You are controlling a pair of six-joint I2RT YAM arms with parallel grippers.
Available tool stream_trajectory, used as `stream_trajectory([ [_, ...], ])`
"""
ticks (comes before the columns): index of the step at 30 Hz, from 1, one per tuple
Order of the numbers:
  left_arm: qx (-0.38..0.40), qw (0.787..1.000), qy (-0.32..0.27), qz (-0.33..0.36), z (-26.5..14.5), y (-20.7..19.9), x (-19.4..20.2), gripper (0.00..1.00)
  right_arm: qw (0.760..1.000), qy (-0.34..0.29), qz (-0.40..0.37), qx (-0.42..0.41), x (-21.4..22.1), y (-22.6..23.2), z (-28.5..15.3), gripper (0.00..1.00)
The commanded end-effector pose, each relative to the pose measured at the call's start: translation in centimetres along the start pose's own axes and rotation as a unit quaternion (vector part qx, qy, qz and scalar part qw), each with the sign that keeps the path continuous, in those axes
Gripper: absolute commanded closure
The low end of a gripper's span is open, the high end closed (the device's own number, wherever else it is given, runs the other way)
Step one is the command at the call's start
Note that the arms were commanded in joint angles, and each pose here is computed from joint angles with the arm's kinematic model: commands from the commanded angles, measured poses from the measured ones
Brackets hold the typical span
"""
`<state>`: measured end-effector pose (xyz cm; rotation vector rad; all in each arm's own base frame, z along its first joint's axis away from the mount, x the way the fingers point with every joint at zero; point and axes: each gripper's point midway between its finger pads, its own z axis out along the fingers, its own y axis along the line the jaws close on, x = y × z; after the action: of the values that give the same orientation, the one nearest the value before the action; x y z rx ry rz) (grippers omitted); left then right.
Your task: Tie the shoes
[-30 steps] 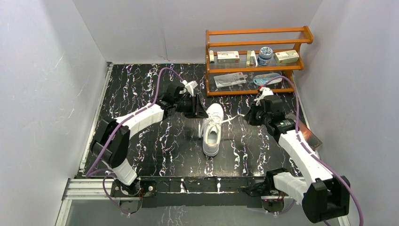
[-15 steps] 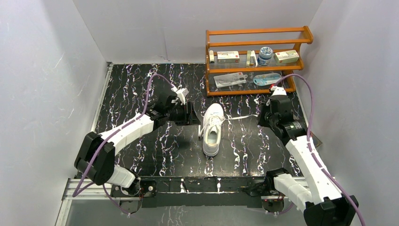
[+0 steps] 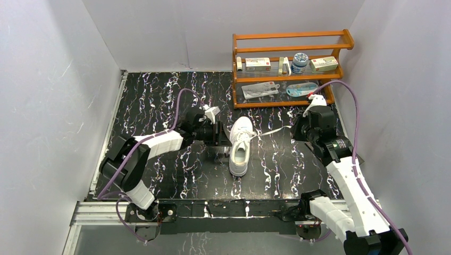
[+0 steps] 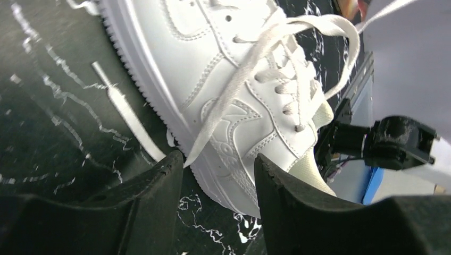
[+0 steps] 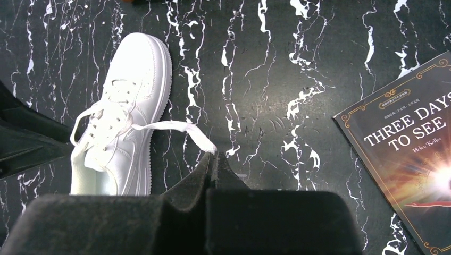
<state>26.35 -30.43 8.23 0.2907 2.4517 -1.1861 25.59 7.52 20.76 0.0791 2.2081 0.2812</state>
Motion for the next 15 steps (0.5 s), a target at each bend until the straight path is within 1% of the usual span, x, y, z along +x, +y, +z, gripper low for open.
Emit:
stream_trajectory([
  [1, 0.092, 0.986, 0.013, 0.135, 0.5, -1.7, 0.2, 0.52, 0.999, -0.032, -0.002, -0.023, -2.1, 1.1, -1.1, 1.00],
  [5, 0.078, 0.975, 0.012, 0.209, 0.6, -0.5, 0.3, 0.55, 0.999, -0.032, -0.005, -0.025, -2.3, 1.1, -1.8, 1.00],
  [8, 0.065, 0.967, 0.014, 0.246, 0.4, 0.4, 0.8, 0.57, 0.999, -0.027, -0.007, -0.026, -2.3, 1.2, -2.1, 1.00],
  [11, 0.058, 0.962, 0.024, 0.265, 0.6, 1.4, 1.4, 0.61, 0.999, -0.023, -0.009, -0.027, -2.3, 1.2, -2.3, 1.00],
  [13, 0.057, 0.960, 0.031, 0.271, 1.0, 1.7, 1.7, 0.68, 0.999, -0.021, -0.008, -0.027, -2.2, 1.2, -2.5, 1.00],
  [15, 0.062, 0.959, 0.027, 0.275, 1.2, 1.9, 2.0, 0.69, 0.999, -0.018, -0.009, -0.028, -2.2, 1.3, -2.7, 1.00],
])
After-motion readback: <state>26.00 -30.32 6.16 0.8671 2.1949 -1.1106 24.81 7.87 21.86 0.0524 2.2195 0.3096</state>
